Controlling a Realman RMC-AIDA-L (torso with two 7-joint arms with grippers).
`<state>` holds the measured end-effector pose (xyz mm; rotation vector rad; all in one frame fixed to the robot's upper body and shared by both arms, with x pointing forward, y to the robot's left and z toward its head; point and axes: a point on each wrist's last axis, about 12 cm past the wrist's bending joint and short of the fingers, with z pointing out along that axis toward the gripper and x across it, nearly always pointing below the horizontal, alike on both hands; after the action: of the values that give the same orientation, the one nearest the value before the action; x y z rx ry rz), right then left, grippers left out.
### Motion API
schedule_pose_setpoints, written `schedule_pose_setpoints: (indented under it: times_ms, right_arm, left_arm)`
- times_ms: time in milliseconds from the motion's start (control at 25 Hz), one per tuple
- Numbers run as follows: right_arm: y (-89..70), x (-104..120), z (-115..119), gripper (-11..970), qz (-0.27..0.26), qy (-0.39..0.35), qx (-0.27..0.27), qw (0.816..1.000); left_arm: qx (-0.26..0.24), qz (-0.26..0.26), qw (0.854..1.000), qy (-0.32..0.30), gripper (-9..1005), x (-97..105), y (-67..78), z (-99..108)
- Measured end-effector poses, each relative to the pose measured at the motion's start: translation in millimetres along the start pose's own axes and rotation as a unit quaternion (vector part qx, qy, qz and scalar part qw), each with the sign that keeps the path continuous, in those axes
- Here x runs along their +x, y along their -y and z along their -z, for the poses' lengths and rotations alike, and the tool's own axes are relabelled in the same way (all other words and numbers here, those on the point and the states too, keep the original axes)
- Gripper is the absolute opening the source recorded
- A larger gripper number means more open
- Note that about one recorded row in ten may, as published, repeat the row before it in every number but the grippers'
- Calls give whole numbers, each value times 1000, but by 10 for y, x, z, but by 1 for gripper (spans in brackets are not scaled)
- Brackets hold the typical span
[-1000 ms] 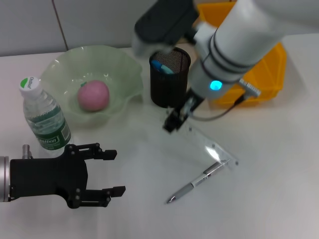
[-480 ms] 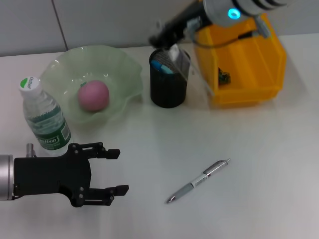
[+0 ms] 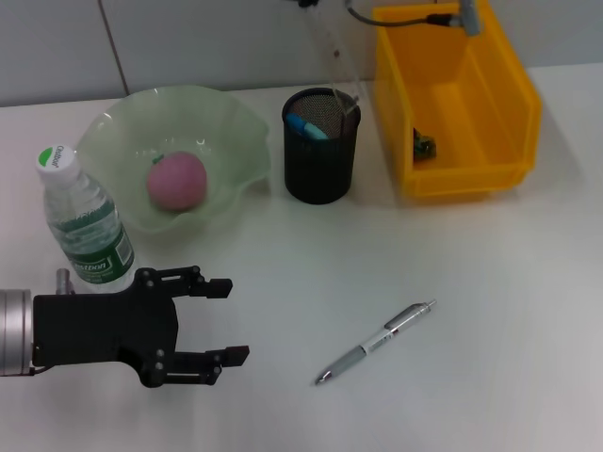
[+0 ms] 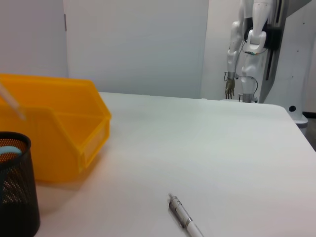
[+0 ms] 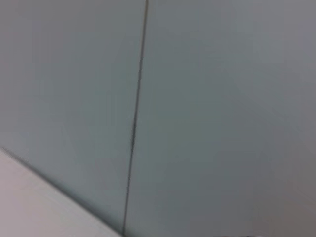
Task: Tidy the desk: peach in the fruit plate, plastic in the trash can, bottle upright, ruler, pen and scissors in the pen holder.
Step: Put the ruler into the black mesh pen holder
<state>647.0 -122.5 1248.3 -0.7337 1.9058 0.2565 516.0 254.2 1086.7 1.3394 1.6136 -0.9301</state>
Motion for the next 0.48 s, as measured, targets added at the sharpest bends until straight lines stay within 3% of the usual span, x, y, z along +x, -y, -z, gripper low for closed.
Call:
schedule_pose_setpoints:
  times_ms: [480]
  right_arm:
    - [-78,236,-291,381,-23,42,8,999]
  left_arm:
    - [-1,-7,1000,0,786,-15,-29,-27]
